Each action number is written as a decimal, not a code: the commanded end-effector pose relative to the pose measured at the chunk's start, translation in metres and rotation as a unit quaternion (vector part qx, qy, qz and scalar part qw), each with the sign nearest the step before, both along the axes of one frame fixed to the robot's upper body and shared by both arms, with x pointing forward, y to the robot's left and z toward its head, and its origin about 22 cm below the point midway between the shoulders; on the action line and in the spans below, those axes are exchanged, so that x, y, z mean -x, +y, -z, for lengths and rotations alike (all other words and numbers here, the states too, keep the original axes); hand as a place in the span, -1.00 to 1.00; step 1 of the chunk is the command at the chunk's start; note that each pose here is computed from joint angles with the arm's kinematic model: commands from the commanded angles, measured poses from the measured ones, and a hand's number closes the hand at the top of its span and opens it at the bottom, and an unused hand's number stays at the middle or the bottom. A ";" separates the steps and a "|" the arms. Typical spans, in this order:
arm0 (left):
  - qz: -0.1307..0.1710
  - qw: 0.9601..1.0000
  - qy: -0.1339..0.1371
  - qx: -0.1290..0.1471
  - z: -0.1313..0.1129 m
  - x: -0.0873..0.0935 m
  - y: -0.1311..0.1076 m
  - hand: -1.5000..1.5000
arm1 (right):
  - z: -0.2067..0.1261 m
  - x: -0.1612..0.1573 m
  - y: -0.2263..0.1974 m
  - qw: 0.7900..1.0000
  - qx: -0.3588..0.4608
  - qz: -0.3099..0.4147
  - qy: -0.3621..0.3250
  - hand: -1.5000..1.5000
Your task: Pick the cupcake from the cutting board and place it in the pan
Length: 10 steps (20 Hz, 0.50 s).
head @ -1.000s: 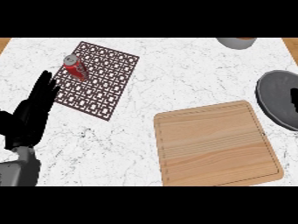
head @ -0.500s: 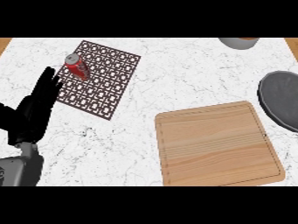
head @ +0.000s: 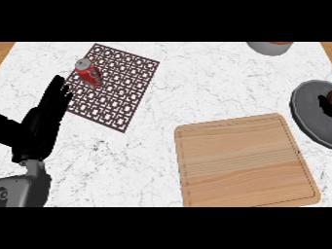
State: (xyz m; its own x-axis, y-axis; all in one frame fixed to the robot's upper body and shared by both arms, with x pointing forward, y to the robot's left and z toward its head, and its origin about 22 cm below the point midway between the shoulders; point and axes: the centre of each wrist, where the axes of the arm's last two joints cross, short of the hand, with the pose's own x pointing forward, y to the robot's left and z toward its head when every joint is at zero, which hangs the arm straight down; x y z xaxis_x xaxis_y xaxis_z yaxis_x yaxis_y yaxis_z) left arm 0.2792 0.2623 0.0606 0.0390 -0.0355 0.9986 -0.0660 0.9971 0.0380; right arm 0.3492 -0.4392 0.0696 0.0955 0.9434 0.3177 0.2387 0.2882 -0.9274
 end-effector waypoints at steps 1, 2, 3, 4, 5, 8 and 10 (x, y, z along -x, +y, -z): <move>0.007 1.000 0.003 0.003 -0.004 -0.006 0.004 0.00 | 0.022 -0.004 -0.003 0.994 -0.071 0.064 0.042 1.00; 0.004 1.000 -0.006 0.001 -0.005 -0.007 -0.009 0.00 | 0.017 0.007 -0.024 0.993 -0.073 0.074 0.055 -1.00; 0.018 1.000 -0.001 0.005 0.002 0.004 -0.004 0.00 | 0.034 0.004 -0.011 0.991 -0.076 0.082 0.077 -1.00; 0.005 1.000 0.004 -0.008 0.013 0.001 -0.009 0.00 | 0.028 0.006 -0.020 0.989 -0.100 0.072 0.081 -1.00; 0.004 1.000 -0.005 -0.001 0.000 -0.003 0.010 0.00 | 0.028 0.008 -0.027 0.989 -0.099 0.068 0.086 -1.00; 0.011 1.000 -0.014 0.008 -0.019 -0.004 0.010 0.00 | 0.042 0.018 -0.031 0.989 -0.109 0.037 0.095 -1.00; 0.008 1.000 -0.002 0.001 -0.010 -0.019 -0.005 0.00 | 0.026 0.018 -0.044 0.990 -0.124 0.025 0.062 -1.00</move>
State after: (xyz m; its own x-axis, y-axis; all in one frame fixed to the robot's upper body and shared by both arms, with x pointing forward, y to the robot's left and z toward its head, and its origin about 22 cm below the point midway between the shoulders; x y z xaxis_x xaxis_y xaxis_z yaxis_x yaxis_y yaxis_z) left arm 0.2853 0.2649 0.0639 0.0346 -0.0321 0.9989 -0.0543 0.9979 0.0340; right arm 0.3395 -0.4677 0.0403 0.2312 0.8510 0.4714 0.1354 0.4517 -0.8818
